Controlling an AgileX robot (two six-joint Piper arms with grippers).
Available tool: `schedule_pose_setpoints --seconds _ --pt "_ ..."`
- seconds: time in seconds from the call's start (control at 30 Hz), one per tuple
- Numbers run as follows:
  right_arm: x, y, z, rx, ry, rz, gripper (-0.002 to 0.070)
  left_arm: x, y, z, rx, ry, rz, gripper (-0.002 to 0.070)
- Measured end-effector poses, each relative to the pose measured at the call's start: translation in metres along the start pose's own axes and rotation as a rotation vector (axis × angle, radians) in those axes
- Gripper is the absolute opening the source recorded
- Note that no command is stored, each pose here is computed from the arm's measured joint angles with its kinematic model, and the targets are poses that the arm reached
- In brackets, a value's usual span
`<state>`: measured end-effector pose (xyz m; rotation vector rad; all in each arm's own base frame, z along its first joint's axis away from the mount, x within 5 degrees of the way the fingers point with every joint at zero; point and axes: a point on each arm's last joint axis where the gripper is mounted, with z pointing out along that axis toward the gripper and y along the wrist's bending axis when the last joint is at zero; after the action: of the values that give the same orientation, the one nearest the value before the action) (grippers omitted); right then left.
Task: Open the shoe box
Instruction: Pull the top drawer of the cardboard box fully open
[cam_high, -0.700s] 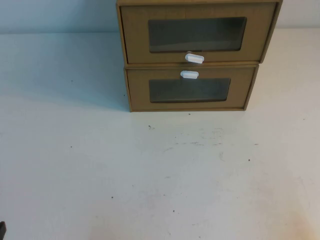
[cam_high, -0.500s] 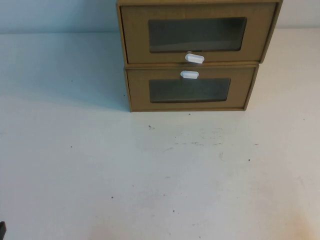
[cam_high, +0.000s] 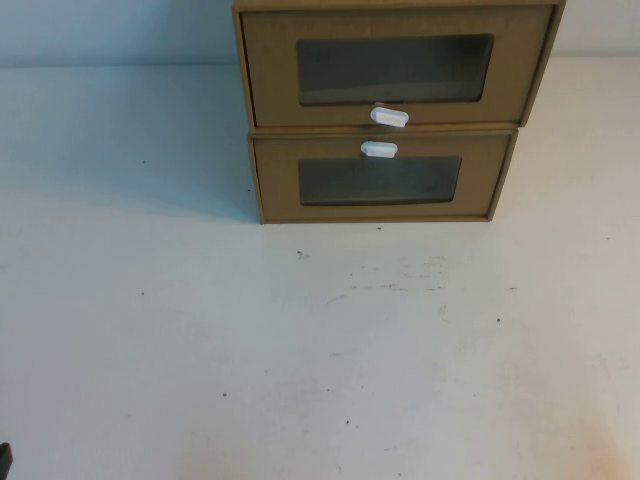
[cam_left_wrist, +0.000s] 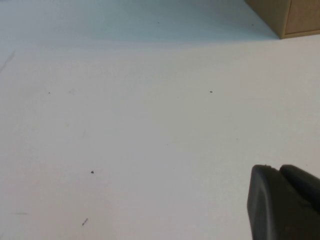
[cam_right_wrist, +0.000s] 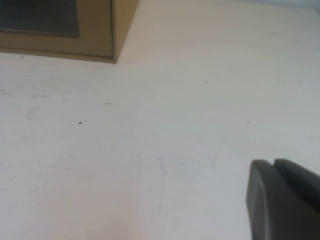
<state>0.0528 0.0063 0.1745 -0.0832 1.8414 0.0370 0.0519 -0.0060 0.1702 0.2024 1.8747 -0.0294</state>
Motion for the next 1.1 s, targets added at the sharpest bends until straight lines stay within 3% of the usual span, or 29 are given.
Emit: schedule_pose_setpoints --seconds 0.47,0.77,1.1 --pt "0.0 0.0 0.0 -0.001 0.0 0.001 -0.0013 -0.003 0.0 0.0 0.002 -0.036 -0.012 -0.0004" --pt "0.0 0.0 0.0 -0.001 0.0 0.001 -0.0014 -0.02 -0.005 -0.002 0.109 -0.206 -0.509 -0.0004" --pt "0.0 0.0 0.0 -0.001 0.0 0.001 -0.0014 -0.025 -0.004 -0.004 0.123 -0.256 -0.594 -0.0004"
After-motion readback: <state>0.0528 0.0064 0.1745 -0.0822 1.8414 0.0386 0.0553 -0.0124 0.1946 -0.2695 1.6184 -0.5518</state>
